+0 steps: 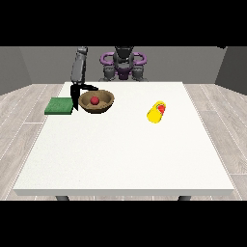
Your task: Pick the cup and pour the ball into the bowl, then pick the bowl and place it on the pad
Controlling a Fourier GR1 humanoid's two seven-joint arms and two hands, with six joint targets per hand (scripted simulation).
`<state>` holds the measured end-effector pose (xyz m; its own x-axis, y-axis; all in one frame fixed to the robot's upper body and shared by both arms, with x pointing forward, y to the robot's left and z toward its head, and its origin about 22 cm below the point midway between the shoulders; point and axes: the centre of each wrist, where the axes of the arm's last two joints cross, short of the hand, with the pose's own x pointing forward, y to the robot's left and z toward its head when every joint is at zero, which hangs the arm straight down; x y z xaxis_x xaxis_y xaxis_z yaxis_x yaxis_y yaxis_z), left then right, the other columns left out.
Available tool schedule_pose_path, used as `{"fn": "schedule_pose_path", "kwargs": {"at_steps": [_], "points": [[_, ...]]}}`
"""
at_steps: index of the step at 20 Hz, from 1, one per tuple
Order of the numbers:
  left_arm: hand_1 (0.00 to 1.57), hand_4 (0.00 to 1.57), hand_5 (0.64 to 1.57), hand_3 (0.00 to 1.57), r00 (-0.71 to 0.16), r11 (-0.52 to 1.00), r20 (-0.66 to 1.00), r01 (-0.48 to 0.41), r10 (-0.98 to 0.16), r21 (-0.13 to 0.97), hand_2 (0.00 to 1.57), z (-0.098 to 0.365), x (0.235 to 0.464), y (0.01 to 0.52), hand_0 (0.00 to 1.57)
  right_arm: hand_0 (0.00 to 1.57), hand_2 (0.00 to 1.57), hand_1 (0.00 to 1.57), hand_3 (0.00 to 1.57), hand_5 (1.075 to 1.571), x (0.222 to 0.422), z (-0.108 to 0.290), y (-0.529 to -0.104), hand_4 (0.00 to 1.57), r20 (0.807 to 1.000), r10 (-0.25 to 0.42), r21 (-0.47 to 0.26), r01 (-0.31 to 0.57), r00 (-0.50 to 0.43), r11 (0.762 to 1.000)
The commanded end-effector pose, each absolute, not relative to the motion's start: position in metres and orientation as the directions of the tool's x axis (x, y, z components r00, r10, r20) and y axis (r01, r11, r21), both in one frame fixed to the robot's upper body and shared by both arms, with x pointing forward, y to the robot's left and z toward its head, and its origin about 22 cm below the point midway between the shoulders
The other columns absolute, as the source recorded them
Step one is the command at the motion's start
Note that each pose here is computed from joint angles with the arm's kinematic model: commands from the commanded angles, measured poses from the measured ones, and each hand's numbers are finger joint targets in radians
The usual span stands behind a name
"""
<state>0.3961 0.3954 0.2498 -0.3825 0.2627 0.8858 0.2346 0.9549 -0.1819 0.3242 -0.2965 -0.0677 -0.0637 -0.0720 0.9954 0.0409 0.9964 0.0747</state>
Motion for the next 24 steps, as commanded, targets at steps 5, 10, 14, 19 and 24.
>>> {"fn": "schedule_pose_path", "kwargs": {"at_steps": [5,10,14,19,24], "points": [[0.00,0.00,1.567,0.00,-0.442,0.943,0.852,0.294,0.280,-0.157,0.00,0.296,0.389,0.382,0.00,0.00,0.00,0.00,0.00,1.567,0.314,-0.085,-0.311,0.00,0.989,-0.097,0.106,0.077,-0.110,0.991],[0.00,0.00,1.569,0.00,-0.470,0.947,0.839,0.281,0.276,-0.154,0.00,0.299,0.384,0.392,0.00,0.00,0.00,0.00,0.00,1.571,0.308,-0.089,-0.300,0.15,0.982,-0.166,0.175,0.108,-0.086,0.979],[0.00,0.00,1.571,0.00,-0.490,0.936,0.819,0.320,0.299,-0.150,0.00,0.317,0.383,0.386,0.00,1.57,1.57,1.57,0.81,1.529,0.295,-0.100,-0.306,0.95,0.988,-0.133,0.117,0.178,0.084,0.977],[0.00,0.00,1.571,0.00,-0.484,0.935,0.821,0.318,0.302,-0.156,0.00,0.319,0.381,0.391,0.00,1.57,1.57,1.57,1.57,1.571,0.282,-0.094,-0.328,1.00,0.992,-0.017,-0.007,0.181,0.128,0.984],[0.00,0.00,1.571,0.00,-0.422,0.933,0.847,0.294,0.323,-0.210,0.00,0.299,0.381,0.408,0.00,1.57,1.57,1.57,1.53,1.569,0.299,-0.056,-0.345,1.06,0.990,0.021,-0.055,0.244,0.141,0.968]]}}
